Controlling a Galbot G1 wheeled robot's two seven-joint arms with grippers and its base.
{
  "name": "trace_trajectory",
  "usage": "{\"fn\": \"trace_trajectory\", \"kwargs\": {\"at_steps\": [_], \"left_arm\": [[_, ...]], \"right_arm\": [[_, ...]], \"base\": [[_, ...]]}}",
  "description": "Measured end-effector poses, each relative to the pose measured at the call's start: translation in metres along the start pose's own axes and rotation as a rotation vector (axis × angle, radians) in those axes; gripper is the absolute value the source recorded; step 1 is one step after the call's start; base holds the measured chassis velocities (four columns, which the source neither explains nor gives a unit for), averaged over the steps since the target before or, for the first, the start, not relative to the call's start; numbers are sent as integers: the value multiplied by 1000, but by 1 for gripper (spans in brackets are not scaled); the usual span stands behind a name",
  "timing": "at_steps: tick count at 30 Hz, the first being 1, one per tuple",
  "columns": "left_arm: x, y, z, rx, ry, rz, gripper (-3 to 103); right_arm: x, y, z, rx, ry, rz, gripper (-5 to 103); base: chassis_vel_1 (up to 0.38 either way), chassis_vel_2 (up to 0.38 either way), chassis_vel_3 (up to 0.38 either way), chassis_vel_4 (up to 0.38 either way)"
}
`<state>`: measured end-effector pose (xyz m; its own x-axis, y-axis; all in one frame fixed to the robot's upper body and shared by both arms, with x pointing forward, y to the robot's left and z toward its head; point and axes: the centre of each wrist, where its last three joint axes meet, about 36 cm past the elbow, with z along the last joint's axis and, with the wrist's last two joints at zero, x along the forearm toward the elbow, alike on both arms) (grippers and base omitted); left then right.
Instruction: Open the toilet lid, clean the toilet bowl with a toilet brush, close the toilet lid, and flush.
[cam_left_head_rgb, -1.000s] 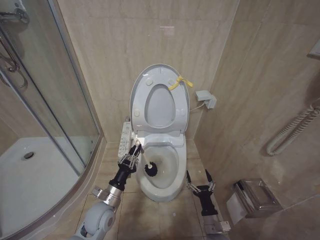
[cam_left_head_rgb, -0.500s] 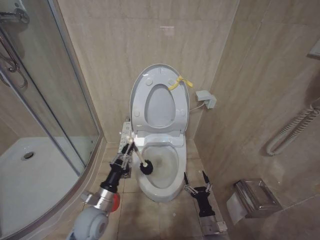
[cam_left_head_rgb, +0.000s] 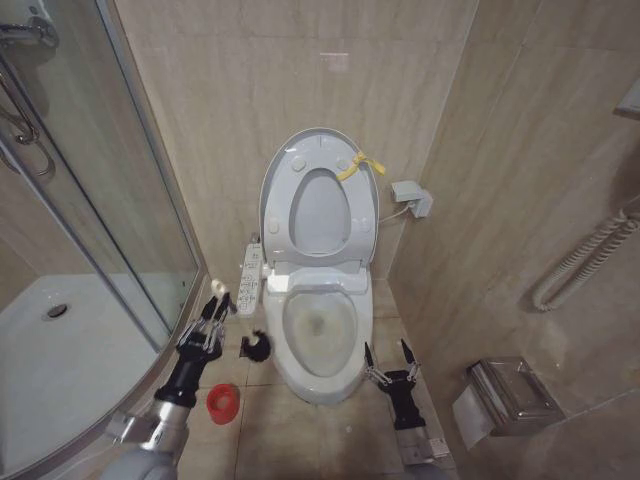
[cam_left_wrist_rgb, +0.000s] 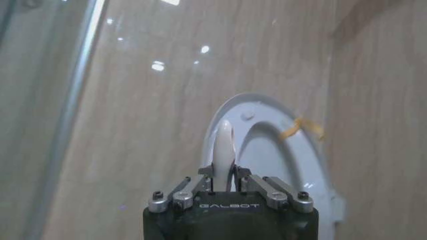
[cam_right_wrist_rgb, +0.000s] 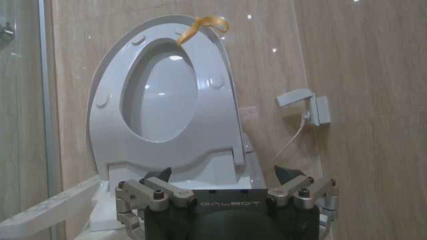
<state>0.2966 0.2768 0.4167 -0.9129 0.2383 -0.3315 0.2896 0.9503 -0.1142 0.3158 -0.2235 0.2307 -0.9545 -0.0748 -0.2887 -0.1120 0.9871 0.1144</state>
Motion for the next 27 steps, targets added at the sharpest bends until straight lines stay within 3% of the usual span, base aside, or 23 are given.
{"fn": "trace_trajectory", "kwargs": {"at_steps": [10, 19, 27], "left_arm": [[31, 37, 19, -84, 44, -143, 20], [27, 69, 66, -77, 90, -249, 20], [23, 94, 118, -55, 172, -273, 20]], "right_arm": [[-3, -1, 0, -8, -9, -1, 100], [-5, 3, 4, -20, -5, -8, 100], [-7, 3, 1, -28, -11, -11, 100]], "base": [[0, 0, 0, 0], [0, 0, 0, 0], [0, 0, 0, 0]]}}
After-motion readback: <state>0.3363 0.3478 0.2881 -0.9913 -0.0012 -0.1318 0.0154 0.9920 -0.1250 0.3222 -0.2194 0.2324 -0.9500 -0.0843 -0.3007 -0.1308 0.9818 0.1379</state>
